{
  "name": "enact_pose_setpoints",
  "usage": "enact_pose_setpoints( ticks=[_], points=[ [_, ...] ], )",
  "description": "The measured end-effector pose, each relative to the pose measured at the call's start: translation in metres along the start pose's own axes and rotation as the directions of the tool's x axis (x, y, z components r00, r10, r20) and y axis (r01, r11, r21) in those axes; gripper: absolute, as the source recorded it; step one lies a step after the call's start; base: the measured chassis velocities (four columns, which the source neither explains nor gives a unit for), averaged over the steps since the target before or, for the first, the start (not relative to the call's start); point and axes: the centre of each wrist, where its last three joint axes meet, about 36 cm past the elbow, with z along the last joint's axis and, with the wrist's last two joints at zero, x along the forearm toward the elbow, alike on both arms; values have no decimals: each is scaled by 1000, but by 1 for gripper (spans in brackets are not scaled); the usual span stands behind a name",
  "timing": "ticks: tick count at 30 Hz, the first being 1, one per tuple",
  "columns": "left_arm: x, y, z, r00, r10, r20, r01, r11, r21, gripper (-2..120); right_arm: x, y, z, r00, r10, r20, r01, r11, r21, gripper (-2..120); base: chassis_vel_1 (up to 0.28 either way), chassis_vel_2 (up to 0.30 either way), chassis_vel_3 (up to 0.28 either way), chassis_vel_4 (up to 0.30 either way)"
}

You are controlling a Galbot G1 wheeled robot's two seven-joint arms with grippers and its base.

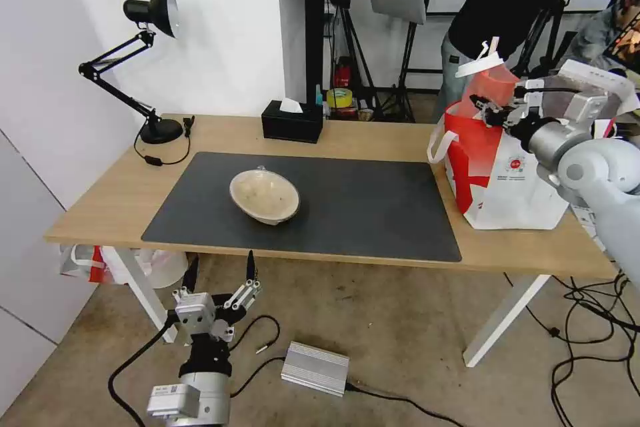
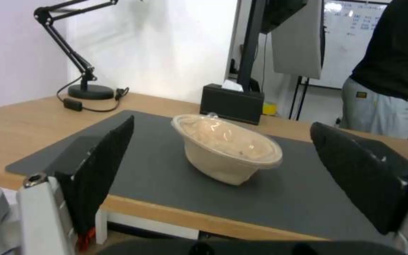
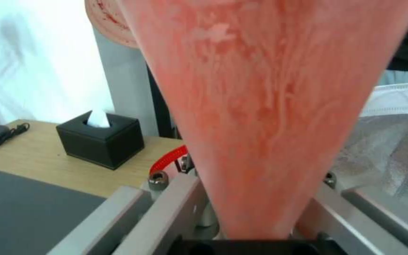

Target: Pick up the trash from the table and place it into the takeout bag.

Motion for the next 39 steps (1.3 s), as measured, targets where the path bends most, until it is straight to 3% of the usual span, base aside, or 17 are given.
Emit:
enact_pose_setpoints(
  ticks=[39],
  points=[
    [-2, -1, 0, 1000, 0, 5, 0, 1000, 4, 100, -12, 16, -6, 1000, -17, 13, 18, 999, -38, 3, 0, 0, 0, 0]
  ],
)
